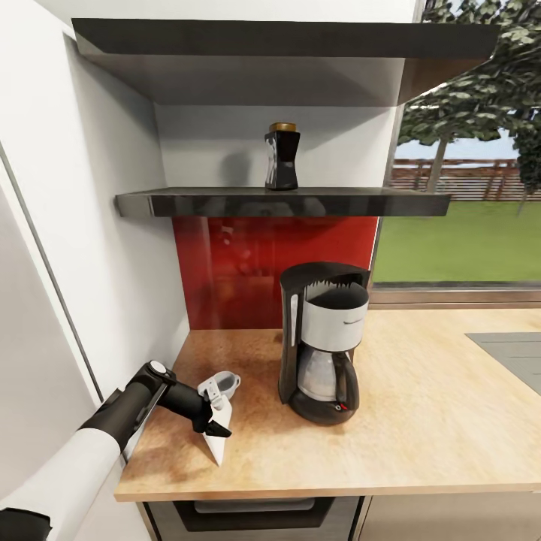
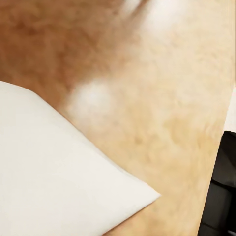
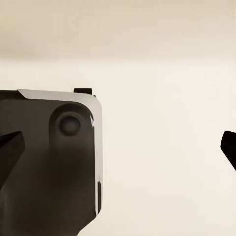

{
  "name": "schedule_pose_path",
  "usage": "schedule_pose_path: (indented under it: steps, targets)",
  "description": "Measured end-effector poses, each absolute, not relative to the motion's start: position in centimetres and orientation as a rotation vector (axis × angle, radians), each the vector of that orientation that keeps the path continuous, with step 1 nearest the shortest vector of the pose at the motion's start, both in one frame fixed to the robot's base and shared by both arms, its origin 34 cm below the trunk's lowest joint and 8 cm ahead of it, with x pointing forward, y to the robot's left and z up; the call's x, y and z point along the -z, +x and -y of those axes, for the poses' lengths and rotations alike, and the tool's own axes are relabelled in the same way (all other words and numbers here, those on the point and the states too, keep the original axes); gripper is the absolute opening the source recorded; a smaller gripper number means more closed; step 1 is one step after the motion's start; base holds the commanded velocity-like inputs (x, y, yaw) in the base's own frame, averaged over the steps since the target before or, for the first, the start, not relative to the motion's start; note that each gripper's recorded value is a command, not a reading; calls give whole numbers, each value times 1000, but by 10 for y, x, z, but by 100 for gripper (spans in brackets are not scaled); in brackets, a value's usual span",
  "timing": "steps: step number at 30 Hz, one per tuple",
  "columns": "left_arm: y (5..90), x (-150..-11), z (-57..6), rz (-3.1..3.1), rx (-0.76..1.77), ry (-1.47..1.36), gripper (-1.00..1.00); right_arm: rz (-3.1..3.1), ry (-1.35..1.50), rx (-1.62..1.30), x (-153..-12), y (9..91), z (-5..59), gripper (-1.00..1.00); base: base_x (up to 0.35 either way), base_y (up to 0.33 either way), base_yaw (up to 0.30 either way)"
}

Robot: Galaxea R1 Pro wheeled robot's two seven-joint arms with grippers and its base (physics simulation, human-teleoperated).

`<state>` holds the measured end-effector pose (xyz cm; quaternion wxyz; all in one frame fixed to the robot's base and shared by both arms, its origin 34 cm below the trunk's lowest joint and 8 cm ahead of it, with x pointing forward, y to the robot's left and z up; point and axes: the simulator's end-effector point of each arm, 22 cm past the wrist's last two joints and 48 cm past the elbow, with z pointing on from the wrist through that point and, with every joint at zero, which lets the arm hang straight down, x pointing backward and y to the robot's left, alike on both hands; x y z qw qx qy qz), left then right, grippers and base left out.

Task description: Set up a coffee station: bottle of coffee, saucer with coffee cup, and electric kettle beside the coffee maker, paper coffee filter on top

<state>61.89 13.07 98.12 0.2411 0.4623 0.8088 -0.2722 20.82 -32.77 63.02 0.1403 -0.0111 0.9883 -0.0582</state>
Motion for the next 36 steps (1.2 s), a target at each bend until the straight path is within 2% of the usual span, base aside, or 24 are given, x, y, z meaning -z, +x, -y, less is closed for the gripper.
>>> schedule_pose_path:
  steps: [30,31,36]
  targets:
    - [605,-968,-127,-2232,761,1300,100,-2855,-32,168,-630,208,328,100,0,0,0]
    - [605,-968,-127,-2232,761,1301,-100,-2855,-32,168,-630,208,328,100,0,0,0]
    - [604,-968,-127,-2236,765,1295,-100,-2855,-31,168,-630,208,328,100,0,0,0]
